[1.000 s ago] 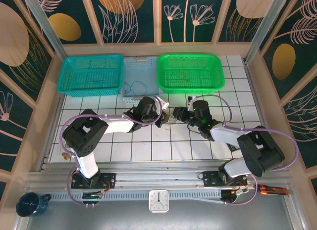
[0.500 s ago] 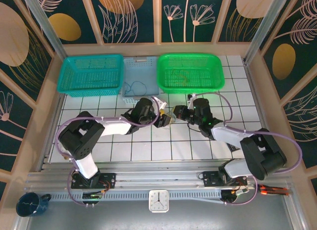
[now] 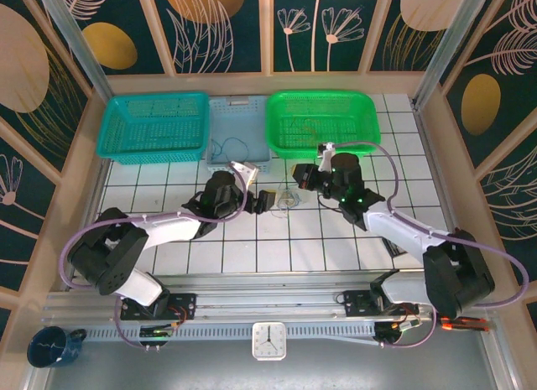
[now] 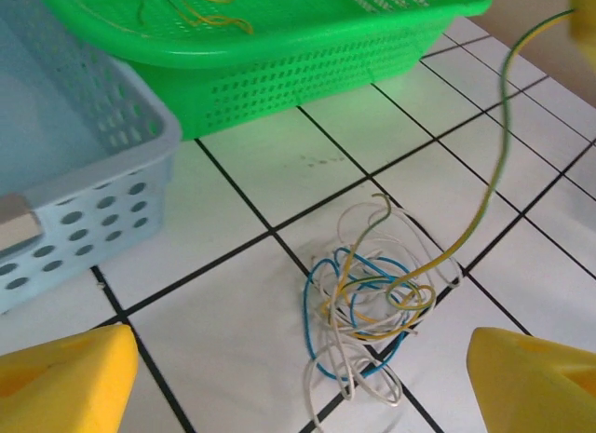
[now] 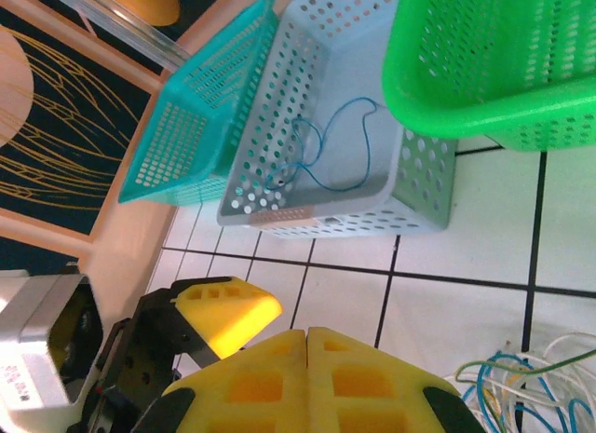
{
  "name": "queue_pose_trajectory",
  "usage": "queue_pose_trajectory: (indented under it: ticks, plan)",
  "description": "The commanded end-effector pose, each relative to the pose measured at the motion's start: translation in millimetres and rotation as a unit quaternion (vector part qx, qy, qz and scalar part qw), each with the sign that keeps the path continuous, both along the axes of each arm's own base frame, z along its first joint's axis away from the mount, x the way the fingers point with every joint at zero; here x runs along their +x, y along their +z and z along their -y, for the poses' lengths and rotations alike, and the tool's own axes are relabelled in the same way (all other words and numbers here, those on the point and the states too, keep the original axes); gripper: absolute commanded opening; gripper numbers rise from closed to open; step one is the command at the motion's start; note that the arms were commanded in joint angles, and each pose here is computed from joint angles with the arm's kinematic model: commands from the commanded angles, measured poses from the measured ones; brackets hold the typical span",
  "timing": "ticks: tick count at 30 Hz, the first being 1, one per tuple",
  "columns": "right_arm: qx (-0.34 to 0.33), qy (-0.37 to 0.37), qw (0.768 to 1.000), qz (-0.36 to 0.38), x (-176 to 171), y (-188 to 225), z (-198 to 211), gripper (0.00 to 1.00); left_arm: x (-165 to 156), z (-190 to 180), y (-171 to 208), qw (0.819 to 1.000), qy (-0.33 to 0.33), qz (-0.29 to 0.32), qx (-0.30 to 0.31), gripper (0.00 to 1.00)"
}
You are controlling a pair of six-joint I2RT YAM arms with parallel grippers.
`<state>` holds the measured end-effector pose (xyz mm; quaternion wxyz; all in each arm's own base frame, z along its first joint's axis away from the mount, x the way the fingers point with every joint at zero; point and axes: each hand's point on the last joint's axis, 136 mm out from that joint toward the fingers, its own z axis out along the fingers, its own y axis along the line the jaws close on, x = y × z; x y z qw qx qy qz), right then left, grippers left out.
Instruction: Untangle the cables
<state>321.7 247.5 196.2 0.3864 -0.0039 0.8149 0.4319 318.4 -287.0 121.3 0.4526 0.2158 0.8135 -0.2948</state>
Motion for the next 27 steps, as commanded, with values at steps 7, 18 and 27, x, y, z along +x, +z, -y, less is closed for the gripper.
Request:
queue_pose_trajectory:
  ticks: [7,18,27]
  plan:
    - [0.007,0.030,0.998,0.061,-10.1,53.7,-11.6,0.00,7.6,6.0,33.4,0.999,-0.009,0.024,-0.045,0.95]
    - [0.024,0.044,0.993,0.108,-17.0,101.0,-22.8,0.00,1.4,35.1,42.5,0.994,-0.084,0.006,-0.065,0.96]
    - [0.051,0.040,0.987,0.148,-21.9,144.6,-21.6,0.00,-1.1,43.8,30.5,0.993,-0.100,-0.011,-0.063,0.94]
